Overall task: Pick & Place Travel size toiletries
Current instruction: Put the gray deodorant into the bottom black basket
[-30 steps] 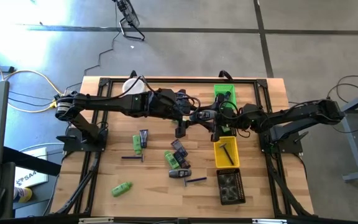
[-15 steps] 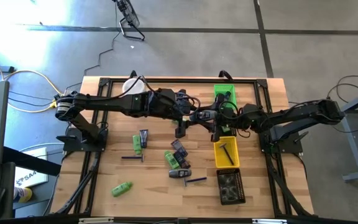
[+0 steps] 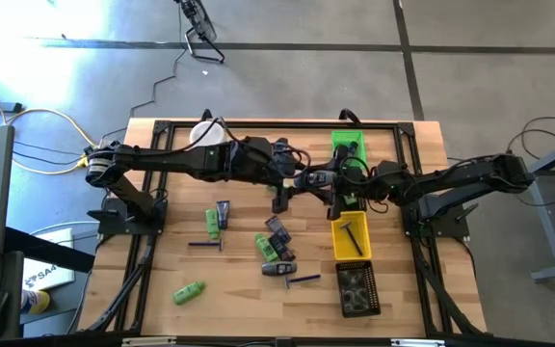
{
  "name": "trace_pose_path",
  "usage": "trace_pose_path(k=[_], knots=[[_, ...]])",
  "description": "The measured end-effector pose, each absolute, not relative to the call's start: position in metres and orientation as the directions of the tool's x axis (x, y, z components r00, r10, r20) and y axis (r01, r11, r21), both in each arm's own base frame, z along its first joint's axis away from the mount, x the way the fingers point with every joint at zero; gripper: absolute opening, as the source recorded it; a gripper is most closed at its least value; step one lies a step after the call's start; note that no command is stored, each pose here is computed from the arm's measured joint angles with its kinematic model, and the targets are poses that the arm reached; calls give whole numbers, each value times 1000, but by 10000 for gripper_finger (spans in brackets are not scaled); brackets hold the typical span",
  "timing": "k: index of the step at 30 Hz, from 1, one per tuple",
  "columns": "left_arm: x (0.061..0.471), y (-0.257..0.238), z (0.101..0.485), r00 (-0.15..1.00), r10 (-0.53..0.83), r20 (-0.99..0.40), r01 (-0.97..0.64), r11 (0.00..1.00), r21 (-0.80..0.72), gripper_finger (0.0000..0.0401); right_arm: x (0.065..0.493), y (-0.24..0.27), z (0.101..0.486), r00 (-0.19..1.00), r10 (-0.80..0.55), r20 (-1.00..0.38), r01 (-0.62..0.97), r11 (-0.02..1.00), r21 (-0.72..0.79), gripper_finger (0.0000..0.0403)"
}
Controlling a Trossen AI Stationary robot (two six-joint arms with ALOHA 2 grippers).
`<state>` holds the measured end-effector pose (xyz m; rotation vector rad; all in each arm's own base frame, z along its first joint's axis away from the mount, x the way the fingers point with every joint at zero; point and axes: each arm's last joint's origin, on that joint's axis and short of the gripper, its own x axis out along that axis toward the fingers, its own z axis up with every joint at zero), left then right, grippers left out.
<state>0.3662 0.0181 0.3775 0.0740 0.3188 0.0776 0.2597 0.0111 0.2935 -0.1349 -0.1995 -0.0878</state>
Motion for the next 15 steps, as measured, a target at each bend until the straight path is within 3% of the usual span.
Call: trace_pose_path(k=[8,15], knots=[[366,19,377,945,95,-314,-77,995,69,352,260,11,293,977,-67,202,94,988,-126,208],[366,19,377,944,94,-315,-76,995,68,369,260,11,293,977,-68,202,95,988,-125,199]])
